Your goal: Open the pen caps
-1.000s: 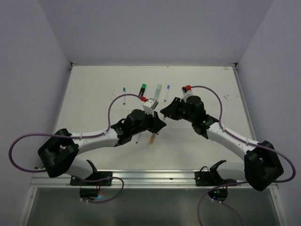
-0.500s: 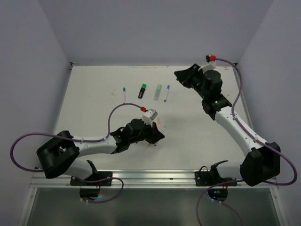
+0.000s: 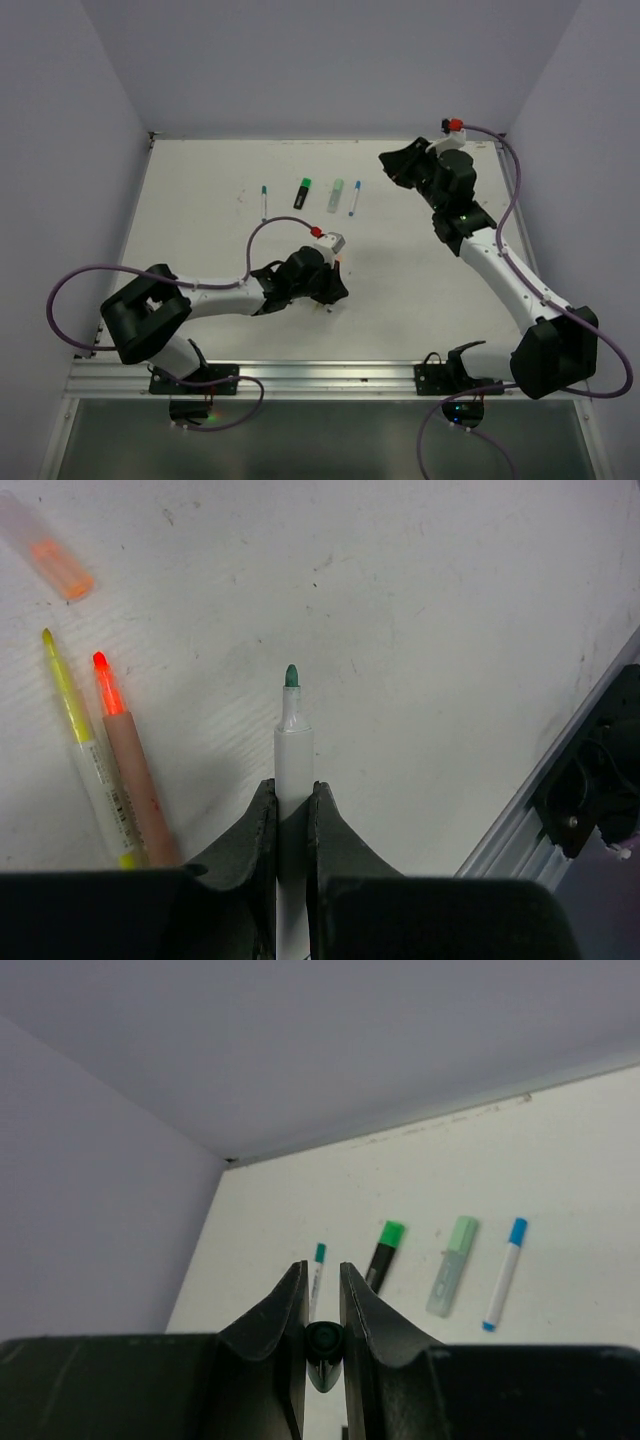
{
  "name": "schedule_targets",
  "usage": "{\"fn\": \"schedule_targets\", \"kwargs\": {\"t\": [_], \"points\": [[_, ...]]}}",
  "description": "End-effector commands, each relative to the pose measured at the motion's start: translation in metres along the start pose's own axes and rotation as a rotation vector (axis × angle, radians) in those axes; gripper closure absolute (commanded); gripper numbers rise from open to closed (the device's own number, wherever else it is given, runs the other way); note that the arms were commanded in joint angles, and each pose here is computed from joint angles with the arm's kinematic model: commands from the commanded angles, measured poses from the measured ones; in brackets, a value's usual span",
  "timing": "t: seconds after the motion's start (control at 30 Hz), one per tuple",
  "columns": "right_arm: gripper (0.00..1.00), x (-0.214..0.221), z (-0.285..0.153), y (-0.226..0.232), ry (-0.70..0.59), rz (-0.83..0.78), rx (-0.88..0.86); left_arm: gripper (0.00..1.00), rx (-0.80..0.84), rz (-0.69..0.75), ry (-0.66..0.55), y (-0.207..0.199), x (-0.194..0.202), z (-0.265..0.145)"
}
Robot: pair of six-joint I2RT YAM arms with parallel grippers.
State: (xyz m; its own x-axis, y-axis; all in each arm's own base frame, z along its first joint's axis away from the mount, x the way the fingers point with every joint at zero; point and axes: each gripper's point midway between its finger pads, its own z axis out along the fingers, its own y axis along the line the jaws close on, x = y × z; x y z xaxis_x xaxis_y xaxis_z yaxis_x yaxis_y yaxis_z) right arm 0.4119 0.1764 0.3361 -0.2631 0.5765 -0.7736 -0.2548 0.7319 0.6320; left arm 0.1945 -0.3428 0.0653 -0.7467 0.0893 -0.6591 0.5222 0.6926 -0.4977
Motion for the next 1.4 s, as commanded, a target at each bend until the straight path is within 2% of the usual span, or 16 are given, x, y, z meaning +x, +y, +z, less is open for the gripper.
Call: {"fn": "schedule_targets", "kwargs": {"t": [0.0, 0.2, 0.4, 0.8, 1.2, 1.37], "points": [[1.0, 0.047, -0.014, -0.041, 0.134, -0.055, 0.11, 1.0, -0.075, -0.015, 0.018, 0.004, -0.011, 0.015], [1.0, 0.115, -0.033, -0.089, 0.304, -0.045, 0.208, 0.98, -0.243, -0.026, 0.038, 0.025, -0.022, 0.035], [1.0, 0.154, -0.043, -0.109, 0.391, -0.004, 0.238, 0.92, -0.357, 0.0, 0.092, 0.036, -0.016, 0.038], [1.0, 0.194, -0.043, -0.114, 0.476, 0.028, 0.231, 0.87, -0.452, 0.003, 0.147, 0.049, 0.008, 0.039], [1.0, 0.248, -0.046, -0.106, 0.57, 0.097, 0.2, 0.71, -0.469, -0.002, 0.153, 0.052, 0.012, 0.036], [1.0, 0.265, -0.045, -0.11, 0.584, 0.135, 0.202, 0.69, -0.474, -0.004, 0.149, 0.052, 0.012, 0.034]]}}
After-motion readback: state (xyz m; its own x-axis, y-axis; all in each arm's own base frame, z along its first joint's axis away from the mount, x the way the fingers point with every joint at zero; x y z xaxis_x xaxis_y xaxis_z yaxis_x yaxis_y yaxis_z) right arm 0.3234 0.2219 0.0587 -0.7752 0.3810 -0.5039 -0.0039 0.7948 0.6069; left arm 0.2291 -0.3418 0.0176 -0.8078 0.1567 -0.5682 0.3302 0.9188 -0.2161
